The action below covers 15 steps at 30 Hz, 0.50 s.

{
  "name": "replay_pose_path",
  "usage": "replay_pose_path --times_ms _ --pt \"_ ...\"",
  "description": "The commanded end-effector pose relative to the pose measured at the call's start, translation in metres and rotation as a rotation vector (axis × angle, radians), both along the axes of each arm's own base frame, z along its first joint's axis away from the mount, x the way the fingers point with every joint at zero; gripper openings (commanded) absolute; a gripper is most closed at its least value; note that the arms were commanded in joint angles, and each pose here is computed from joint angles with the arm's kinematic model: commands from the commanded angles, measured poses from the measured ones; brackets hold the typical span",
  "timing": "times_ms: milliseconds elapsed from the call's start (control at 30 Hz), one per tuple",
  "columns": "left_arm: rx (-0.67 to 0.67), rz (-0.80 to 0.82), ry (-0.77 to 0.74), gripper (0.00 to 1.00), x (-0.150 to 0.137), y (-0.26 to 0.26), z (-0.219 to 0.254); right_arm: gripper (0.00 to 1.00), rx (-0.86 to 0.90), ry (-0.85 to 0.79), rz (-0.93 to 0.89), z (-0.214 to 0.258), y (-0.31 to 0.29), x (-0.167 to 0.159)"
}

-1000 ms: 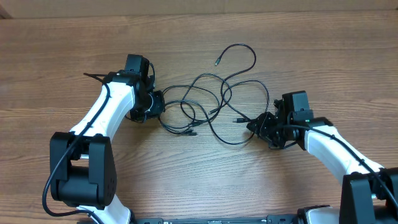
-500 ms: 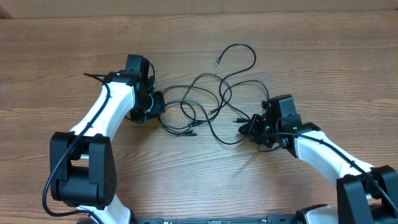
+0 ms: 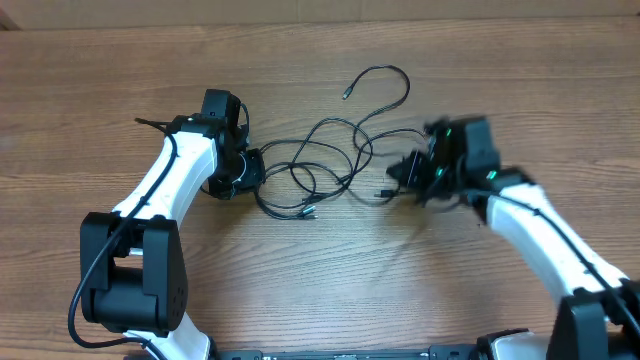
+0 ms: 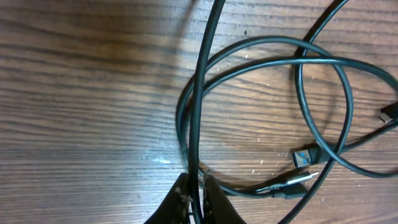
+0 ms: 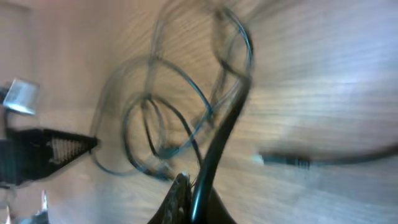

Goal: Untangle cables

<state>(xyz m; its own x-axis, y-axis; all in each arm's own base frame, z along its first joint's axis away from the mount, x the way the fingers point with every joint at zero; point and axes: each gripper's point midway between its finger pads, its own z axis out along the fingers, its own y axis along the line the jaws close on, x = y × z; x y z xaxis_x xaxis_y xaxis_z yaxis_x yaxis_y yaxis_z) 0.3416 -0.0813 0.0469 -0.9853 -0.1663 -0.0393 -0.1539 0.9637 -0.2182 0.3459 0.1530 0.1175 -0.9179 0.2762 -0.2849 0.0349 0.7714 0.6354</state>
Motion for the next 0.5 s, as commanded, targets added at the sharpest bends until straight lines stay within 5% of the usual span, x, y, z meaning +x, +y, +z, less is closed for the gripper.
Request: replay_pose_path --times_ms 0,200,467 --pt "-0.002 -0.023 -0.022 0.08 0.001 -0.002 0.007 0.04 -0.148 -0.261 0.033 0.088 -0.020 0.034" --pt "0.014 -0.021 -0.024 0.04 0.002 0.001 0.006 0.04 -0.345 -0.468 -0.041 0.209 -0.051 0.050" --pt "0.359 0.139 0.030 0.04 -0.012 0.069 0.004 0.04 -0.616 -0.721 -0.505 0.350 -0.152 0.048"
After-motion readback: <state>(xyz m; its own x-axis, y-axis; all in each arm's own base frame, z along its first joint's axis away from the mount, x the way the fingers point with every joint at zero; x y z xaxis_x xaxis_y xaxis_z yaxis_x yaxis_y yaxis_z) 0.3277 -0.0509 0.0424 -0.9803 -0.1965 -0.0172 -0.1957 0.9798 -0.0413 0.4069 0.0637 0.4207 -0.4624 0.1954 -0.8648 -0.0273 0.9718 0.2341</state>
